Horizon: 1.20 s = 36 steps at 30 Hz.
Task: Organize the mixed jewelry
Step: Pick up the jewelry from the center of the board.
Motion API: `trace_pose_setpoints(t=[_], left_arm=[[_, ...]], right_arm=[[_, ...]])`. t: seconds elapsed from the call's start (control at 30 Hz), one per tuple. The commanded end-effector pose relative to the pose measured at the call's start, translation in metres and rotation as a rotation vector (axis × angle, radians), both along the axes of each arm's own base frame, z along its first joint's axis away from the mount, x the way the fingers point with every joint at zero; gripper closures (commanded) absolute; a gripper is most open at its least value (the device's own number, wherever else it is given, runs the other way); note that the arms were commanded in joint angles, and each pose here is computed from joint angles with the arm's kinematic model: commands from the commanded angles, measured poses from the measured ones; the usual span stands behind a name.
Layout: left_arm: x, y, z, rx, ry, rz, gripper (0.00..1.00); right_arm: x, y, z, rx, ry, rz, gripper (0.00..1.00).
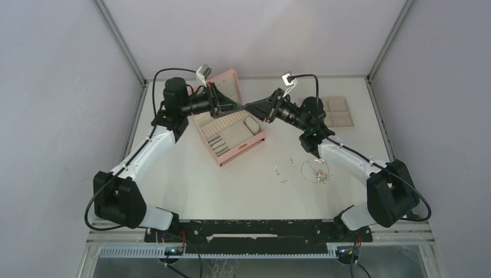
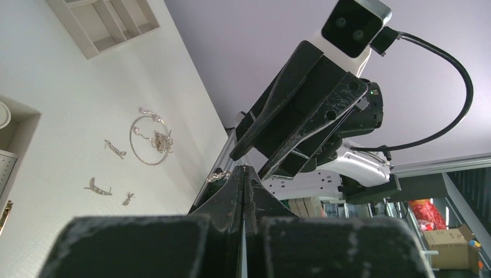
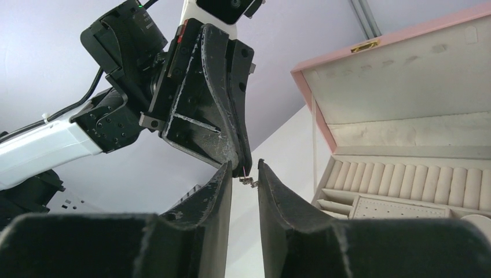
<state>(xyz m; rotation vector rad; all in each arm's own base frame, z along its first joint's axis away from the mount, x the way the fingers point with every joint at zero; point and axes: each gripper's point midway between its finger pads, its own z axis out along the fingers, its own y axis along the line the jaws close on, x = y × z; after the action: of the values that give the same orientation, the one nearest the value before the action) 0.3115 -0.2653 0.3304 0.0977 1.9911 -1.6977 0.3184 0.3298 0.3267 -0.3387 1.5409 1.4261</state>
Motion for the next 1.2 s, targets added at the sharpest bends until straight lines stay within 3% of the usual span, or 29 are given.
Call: trace_pose_setpoints(t=[0.0, 0.73, 0.97, 1.17], left_arm=[[-0.0061, 0.0020, 0.0309, -0.033, -0.092, -0.017, 1.00], [-0.0038, 0.0039, 0.0356, -0.036, -0.103, -0.002, 1.00], [-0.0048, 0.0037, 0.0361, -0.036, -0.104, -0.003, 1.00], [-0.0058, 0.0042, 0.0357, -0.036, -0.102, -0.002, 1.00]], right_arm=[[-0.0006, 0.0003, 0.0091, 0.023, -0.031, 0.011, 0.67], [-0.0021, -0.0049, 0.0070, -0.011, -0.040, 0.004, 0.57], [-0.0019, -0.0038, 0.0089, 0.000, -0.044, 0.009, 0.62], [-0.0013, -0.0030, 0.0103, 0.012, -0.046, 0.011, 0.71]])
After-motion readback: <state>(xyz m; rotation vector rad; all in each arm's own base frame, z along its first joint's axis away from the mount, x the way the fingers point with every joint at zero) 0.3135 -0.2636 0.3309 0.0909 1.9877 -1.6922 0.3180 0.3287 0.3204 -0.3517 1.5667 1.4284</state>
